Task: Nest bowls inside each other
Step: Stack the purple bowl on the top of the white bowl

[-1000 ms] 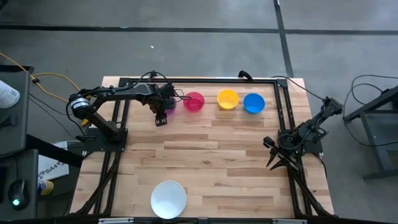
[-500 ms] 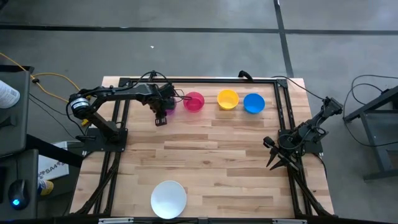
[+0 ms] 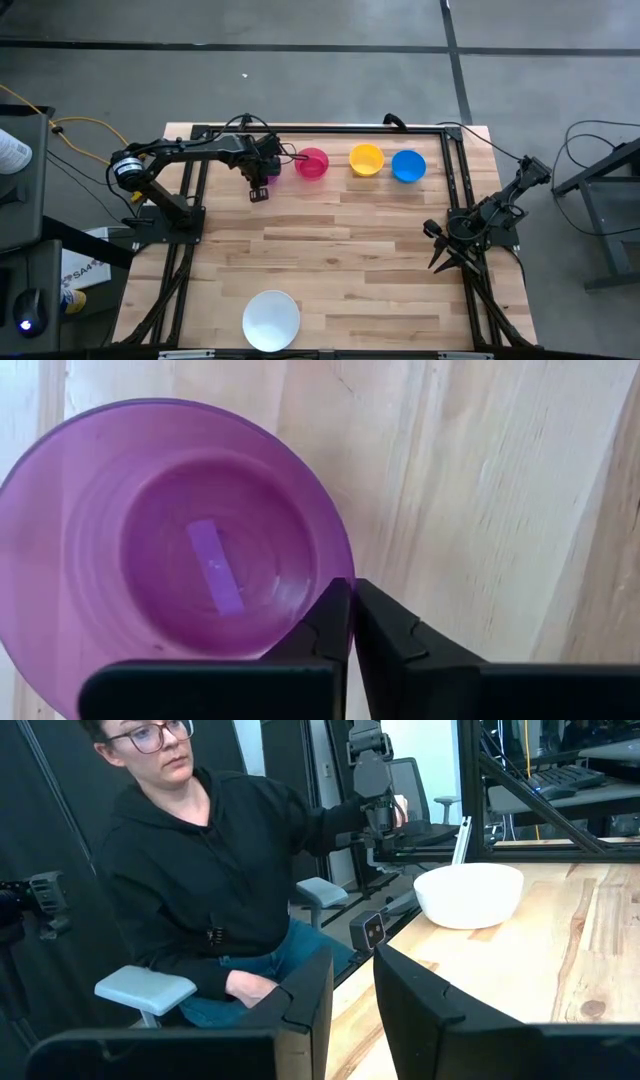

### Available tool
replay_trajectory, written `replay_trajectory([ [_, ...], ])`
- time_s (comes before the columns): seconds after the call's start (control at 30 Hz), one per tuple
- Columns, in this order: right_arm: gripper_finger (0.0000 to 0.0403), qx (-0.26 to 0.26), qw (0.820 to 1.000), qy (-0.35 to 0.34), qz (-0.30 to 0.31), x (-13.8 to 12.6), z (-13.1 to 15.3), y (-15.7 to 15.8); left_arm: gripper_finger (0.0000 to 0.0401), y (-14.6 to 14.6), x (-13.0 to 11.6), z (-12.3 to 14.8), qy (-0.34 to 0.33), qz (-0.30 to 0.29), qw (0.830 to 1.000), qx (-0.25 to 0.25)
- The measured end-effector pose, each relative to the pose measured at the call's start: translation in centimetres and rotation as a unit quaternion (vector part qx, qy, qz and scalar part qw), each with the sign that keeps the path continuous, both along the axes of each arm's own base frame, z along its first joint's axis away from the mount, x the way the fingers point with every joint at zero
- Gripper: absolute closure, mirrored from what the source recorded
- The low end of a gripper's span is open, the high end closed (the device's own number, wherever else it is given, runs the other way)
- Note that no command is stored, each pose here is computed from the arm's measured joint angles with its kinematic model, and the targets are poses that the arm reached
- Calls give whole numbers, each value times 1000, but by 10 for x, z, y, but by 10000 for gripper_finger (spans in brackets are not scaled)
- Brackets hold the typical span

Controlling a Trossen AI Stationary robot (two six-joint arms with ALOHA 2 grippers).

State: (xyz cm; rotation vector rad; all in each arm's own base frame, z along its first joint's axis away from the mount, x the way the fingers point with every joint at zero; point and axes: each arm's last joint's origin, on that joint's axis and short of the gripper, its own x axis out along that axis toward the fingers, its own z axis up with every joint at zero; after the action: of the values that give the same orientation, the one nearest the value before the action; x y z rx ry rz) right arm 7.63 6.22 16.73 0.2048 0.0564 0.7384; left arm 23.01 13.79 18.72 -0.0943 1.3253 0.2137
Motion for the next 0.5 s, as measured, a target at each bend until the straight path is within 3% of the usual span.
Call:
replay_trajectory([
  [0.27, 332, 0, 1000, 0, 0, 0, 0, 0, 398, -1, -1, 0, 4, -1, 1000, -2],
  [0.5, 332, 0, 1000, 0, 0, 0, 0, 0, 399, -26, 2, 3, 49, -73, 996, 5],
])
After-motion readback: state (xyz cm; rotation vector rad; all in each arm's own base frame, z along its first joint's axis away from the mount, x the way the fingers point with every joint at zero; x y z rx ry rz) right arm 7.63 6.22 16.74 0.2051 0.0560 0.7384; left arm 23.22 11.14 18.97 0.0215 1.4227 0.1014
